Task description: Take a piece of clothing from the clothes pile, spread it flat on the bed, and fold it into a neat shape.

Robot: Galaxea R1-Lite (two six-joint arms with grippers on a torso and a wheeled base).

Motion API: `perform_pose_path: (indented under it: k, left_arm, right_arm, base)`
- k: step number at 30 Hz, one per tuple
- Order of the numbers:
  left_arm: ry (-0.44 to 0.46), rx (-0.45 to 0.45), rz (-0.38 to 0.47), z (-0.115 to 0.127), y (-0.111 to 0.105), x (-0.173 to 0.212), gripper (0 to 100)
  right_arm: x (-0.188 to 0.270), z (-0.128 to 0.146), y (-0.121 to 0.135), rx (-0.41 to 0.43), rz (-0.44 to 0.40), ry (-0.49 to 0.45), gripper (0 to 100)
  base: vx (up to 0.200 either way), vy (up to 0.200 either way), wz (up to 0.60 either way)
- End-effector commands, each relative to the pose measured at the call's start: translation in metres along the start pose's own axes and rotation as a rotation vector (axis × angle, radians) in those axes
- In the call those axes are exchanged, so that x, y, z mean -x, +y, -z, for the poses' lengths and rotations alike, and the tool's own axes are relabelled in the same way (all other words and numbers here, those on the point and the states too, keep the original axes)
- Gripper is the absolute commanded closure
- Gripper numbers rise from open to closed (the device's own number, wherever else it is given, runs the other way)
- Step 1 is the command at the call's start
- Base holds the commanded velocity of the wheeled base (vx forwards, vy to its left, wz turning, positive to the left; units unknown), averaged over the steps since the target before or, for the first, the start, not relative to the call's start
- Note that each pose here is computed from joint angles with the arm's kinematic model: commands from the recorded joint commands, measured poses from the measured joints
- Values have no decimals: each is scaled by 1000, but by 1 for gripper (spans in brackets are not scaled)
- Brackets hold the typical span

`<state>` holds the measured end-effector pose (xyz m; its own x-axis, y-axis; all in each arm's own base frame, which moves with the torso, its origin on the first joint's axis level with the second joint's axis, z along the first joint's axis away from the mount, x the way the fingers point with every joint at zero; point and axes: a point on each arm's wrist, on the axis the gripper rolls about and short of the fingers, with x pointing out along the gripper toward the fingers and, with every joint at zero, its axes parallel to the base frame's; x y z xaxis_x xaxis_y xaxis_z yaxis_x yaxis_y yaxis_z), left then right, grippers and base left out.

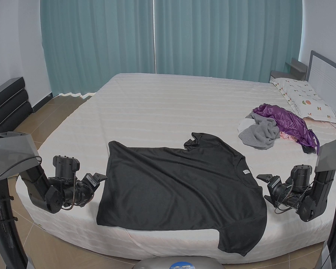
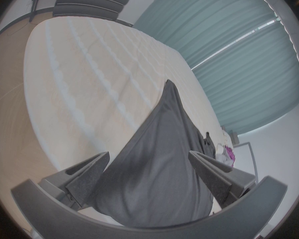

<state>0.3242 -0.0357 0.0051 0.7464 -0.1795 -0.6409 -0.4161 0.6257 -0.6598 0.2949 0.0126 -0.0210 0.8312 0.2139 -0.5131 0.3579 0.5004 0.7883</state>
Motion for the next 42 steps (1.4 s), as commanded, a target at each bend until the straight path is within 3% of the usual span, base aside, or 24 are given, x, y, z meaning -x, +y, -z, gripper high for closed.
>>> perform_pose_path:
  k: [1, 7, 12, 23, 37, 38, 42]
  left_arm:
    - [40, -70, -25, 13, 5, 2, 0]
    - [129, -261, -84, 36, 22, 14, 0]
    - [188, -369, -119, 53, 30, 21, 0]
    - [226, -455, -142, 62, 37, 19, 0]
    - [177, -542, -222, 70, 38, 1, 0]
    - [177, -542, -222, 70, 38, 1, 100]
    - [165, -546, -211, 67, 35, -5, 100]
  right_arm:
    - [-1, 0, -1, -2, 3, 2, 0]
    - [-1, 1, -1, 0, 3, 3, 0]
    - [-1, 1, -1, -1, 3, 3, 0]
    - [-1, 1, -1, -1, 3, 3, 0]
    - [-1, 1, -1, -1, 3, 3, 0]
    - [-1, 1, -1, -1, 3, 3, 0]
    - [-1, 1, -1, -1, 3, 3, 0]
  base:
    - [0, 0, 0]
    - [0, 0, 0]
    - [0, 0, 0]
    - [0, 0, 0]
    - [0, 0, 0]
    - [0, 0, 0]
    - [0, 0, 0]
